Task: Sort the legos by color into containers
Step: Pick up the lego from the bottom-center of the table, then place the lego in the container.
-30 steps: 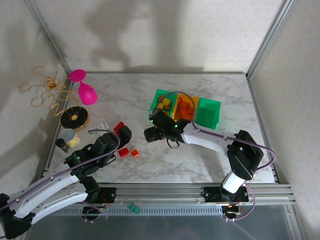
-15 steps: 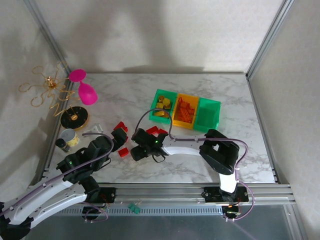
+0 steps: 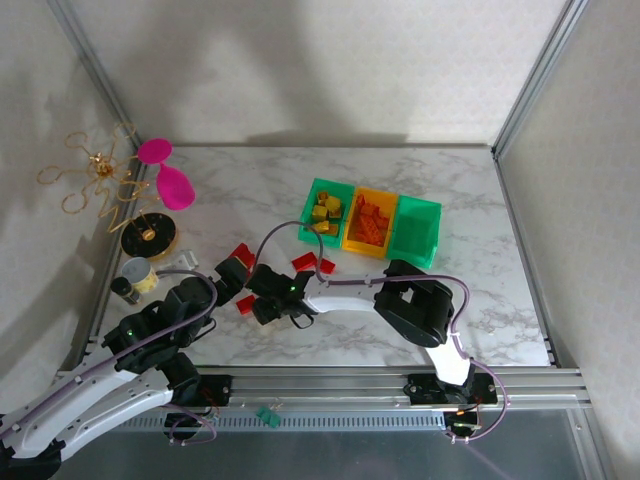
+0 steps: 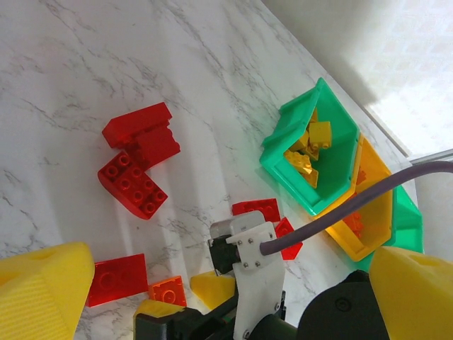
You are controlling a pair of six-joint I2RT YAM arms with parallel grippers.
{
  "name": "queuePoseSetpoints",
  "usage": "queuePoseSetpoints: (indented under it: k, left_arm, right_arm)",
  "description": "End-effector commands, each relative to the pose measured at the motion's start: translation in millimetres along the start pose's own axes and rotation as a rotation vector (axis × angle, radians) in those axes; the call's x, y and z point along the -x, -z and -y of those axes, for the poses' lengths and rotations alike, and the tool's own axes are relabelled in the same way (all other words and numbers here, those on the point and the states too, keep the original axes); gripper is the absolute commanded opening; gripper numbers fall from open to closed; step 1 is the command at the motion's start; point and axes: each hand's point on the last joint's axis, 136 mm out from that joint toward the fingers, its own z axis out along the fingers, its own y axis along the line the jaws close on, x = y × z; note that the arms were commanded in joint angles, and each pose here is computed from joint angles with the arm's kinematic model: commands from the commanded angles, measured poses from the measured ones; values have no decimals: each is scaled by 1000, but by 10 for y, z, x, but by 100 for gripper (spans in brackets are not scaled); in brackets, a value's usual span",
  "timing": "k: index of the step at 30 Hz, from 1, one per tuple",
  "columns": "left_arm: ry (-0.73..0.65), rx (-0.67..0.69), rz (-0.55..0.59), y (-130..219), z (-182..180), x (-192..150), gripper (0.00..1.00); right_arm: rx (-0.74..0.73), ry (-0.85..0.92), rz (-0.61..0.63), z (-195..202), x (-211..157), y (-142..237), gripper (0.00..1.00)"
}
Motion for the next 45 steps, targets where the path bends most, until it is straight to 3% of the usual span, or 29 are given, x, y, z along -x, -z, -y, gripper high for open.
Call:
queuePoseSetpoints:
  k: [1, 10, 17, 24, 35, 45]
  left_arm:
    - [63, 127, 41, 62, -308, 65, 100]
    - [65, 116, 39, 44, -274, 59, 100]
    - [68, 95, 30, 59, -198, 73, 100]
    - [45, 50, 7, 38, -2, 78, 100]
    - [-84, -35, -101, -209, 432, -144, 100]
    - [-224, -92, -221, -541, 737, -493, 100]
  right_arm:
    - [-55, 31, -34, 8, -119, -132, 57]
    - [-121, 25, -34, 147, -156, -134, 40]
    - [-19, -50, 21, 119, -9, 81, 32]
    - [-4, -128, 92, 375, 169, 476, 31]
    - [-149, -272, 210, 1559, 444, 1130, 33]
    - [-325, -470, 253, 2881, 710, 1248, 34]
